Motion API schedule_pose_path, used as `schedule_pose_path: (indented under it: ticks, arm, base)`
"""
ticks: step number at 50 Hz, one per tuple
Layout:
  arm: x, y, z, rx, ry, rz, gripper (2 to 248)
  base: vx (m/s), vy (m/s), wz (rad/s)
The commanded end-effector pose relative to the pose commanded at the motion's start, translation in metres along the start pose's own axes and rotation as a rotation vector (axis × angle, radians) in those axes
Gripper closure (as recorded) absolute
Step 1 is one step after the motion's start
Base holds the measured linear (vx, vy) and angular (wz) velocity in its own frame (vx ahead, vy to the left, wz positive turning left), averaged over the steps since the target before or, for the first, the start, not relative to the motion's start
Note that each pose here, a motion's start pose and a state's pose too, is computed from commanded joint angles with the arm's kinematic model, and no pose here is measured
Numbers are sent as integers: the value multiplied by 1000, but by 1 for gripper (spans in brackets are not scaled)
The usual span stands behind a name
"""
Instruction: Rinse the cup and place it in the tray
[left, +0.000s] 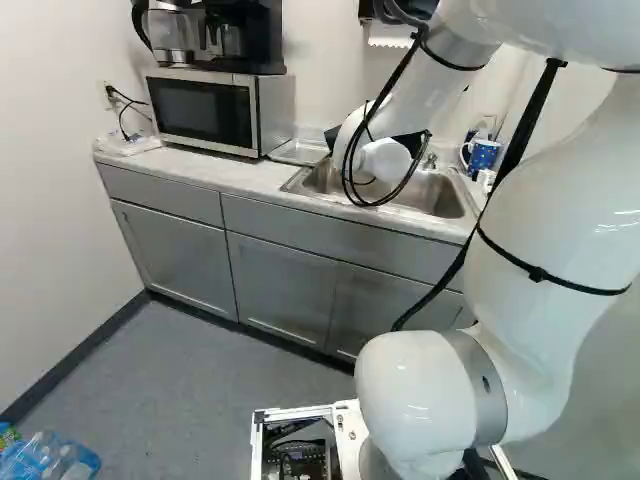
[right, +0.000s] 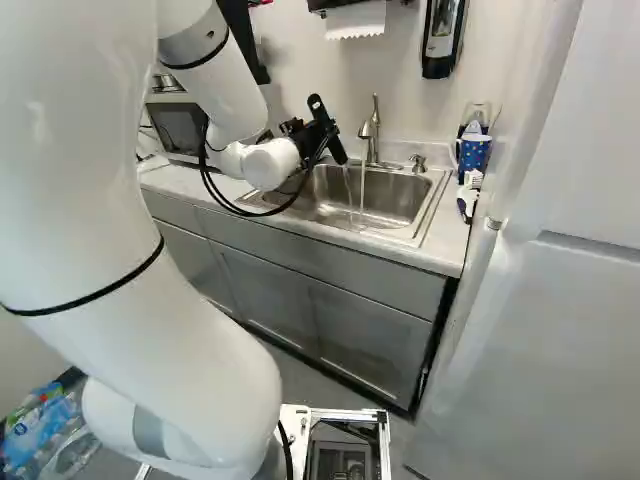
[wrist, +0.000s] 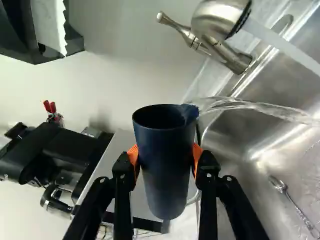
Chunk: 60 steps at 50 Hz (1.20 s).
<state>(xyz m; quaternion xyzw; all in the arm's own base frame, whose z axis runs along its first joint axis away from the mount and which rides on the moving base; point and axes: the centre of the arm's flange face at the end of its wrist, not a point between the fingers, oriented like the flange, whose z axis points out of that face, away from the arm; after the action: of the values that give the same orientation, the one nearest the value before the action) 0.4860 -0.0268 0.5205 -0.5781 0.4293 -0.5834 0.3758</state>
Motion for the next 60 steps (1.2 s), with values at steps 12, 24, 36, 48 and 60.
schedule_pose_path:
  ticks: [12, 24, 36, 48, 60]
  arm:
    - [0, 0, 0, 0, 0, 126, 128]
    - [0, 0, 0, 0, 0, 252, 128]
    - [0, 0, 0, 0, 0, 379, 128]
    - [0, 0, 0, 0, 0, 505, 128]
    - [0, 0, 0, 0, 0, 631, 128]
  base:
    - [0, 0, 0]
    - [0, 0, 0]
    - [0, 0, 0]
    - [0, 0, 0]
    - [0, 0, 0]
